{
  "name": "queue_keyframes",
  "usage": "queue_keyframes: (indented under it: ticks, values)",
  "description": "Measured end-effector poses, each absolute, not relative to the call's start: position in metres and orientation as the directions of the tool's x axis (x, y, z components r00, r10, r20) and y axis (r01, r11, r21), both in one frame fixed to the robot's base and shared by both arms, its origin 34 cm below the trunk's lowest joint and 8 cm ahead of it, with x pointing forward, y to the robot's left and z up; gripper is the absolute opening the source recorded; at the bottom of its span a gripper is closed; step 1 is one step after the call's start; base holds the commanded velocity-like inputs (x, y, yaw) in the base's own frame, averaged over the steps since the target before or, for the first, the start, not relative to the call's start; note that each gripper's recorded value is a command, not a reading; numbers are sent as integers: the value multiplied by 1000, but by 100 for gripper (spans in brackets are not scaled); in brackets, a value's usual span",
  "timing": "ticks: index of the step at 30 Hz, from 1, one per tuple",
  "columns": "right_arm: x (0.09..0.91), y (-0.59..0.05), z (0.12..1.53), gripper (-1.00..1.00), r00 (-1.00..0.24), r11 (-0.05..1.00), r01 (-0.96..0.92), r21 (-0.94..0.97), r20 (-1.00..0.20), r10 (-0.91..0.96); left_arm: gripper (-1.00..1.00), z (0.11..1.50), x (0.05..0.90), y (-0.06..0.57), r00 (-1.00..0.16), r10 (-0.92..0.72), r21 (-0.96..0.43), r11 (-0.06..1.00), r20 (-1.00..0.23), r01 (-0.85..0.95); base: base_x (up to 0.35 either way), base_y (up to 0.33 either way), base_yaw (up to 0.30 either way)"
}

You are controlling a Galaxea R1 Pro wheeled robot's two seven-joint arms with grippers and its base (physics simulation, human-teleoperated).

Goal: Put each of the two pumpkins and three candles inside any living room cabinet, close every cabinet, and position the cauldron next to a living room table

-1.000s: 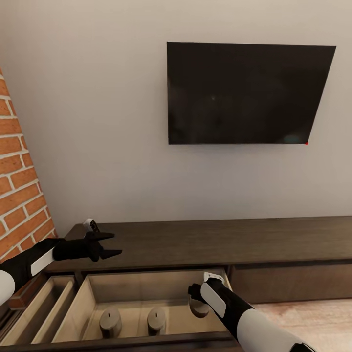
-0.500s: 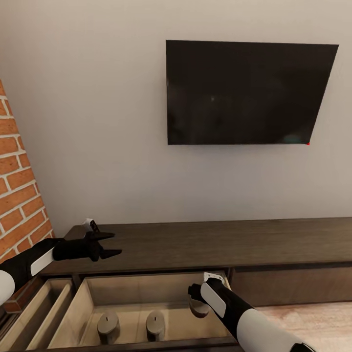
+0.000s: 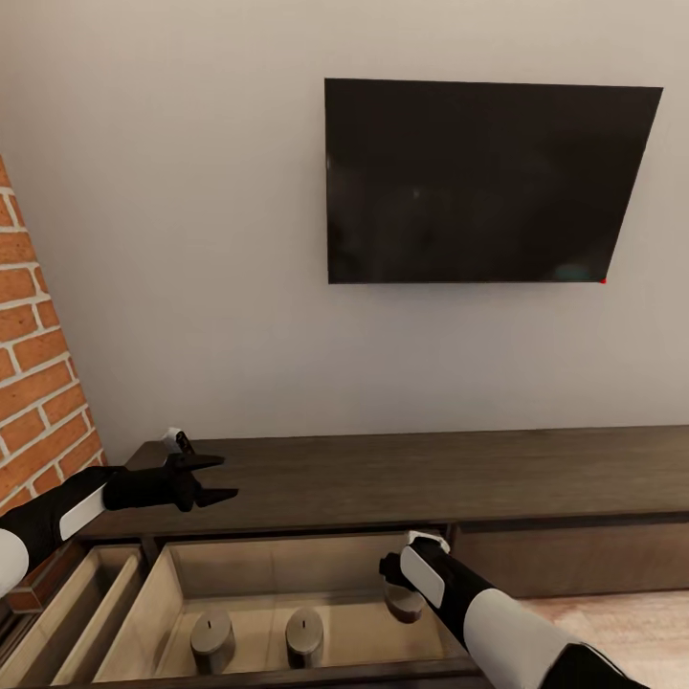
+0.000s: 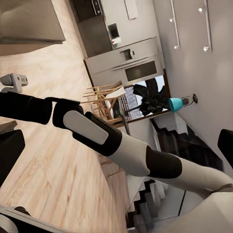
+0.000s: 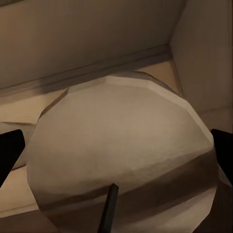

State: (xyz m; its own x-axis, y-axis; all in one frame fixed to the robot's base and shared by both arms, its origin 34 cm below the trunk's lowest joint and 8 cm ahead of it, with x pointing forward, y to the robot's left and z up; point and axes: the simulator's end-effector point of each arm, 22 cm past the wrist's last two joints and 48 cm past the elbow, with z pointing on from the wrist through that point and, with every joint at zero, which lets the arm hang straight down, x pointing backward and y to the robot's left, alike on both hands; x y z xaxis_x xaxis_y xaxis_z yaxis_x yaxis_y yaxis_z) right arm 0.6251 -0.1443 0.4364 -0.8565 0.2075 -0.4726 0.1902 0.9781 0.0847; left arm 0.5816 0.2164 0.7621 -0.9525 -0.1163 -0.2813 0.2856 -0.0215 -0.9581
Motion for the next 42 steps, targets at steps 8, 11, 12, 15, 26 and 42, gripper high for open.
queue_keyframes:
  ticks: [8, 11, 12, 15, 26, 42]
  values:
    - [621, -143, 420, -100, -857, 978, 188, 93, -470, 209, 100, 747, 578, 216, -953, -116, -958, -22, -282, 286, 0, 0, 0]
    - [620, -142, 414, -100, -857, 978, 185, 95, -471, 208, 100, 740, 576, 216, -953, -116, -958, -22, -282, 286, 0, 0, 0]
    - [620, -142, 412, -100, -857, 978, 184, 96, -472, 207, 100, 738, 576, 216, -953, -116, -958, -22, -282, 286, 0, 0, 0]
    - [619, -141, 407, -100, -856, 978, 183, 97, -475, 207, 100, 731, 574, 216, -952, -115, -958, -22, -282, 286, 0, 0, 0]
    - [618, -135, 386, -100, -840, 976, 181, 120, -498, 217, 100, 707, 567, 216, -952, -115, -958, -22, -282, 287, 0, 0, 0]
    - [615, -132, 372, -100, -840, 976, 177, 125, -498, 216, 100, 691, 564, 216, -953, -115, -959, -22, -280, 284, 0, 0, 0]
